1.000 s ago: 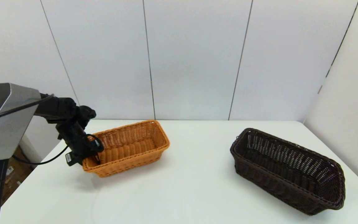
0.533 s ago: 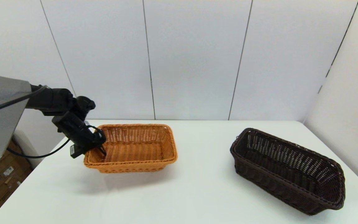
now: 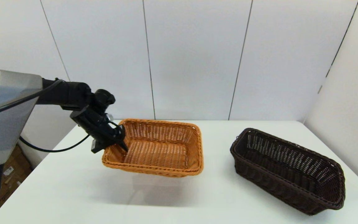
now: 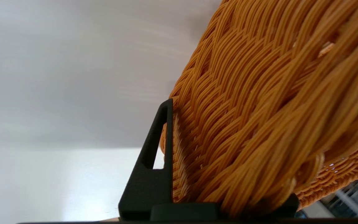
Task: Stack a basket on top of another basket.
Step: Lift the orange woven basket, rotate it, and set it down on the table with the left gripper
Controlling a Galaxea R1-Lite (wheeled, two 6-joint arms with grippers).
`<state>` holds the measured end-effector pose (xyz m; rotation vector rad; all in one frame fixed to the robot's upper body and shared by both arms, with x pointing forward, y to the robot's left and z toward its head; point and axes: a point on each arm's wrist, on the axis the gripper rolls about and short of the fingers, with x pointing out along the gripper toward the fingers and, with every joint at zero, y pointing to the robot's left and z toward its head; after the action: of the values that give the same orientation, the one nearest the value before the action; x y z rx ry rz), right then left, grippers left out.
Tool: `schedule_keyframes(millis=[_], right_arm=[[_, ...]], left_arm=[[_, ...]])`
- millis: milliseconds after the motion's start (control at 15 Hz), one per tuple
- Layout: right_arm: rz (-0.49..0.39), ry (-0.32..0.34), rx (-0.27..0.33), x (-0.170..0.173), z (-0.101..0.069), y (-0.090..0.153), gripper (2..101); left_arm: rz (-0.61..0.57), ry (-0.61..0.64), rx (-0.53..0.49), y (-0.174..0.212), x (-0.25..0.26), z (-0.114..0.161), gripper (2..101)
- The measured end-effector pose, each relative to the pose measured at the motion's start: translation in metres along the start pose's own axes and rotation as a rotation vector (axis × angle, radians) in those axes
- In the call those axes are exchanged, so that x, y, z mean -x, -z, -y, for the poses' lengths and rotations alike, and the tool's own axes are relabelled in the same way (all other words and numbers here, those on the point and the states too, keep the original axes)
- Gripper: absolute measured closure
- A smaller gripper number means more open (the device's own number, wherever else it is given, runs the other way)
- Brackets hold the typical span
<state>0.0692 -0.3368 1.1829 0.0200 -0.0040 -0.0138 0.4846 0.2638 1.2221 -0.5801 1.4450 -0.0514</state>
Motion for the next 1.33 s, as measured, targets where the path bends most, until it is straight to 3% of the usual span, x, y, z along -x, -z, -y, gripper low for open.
schedule_keyframes(millis=[200, 467, 1333], right_arm=[[0.000, 0.000, 0.000, 0.000, 0.000, 0.000, 5.0], [0.000, 0.000, 0.000, 0.000, 0.000, 0.000, 5.0], [0.000, 0.000, 0.000, 0.000, 0.000, 0.000, 5.0]], left_arm=[[-0.017, 0.019, 0.024, 0.016, -0.012, 0.034, 74.9], [-0.040, 0.019, 0.053, 0.026, -0.029, 0.057, 74.9], [-0.108, -0.041, 0.044, 0.038, -0.072, 0.070, 75.2]])
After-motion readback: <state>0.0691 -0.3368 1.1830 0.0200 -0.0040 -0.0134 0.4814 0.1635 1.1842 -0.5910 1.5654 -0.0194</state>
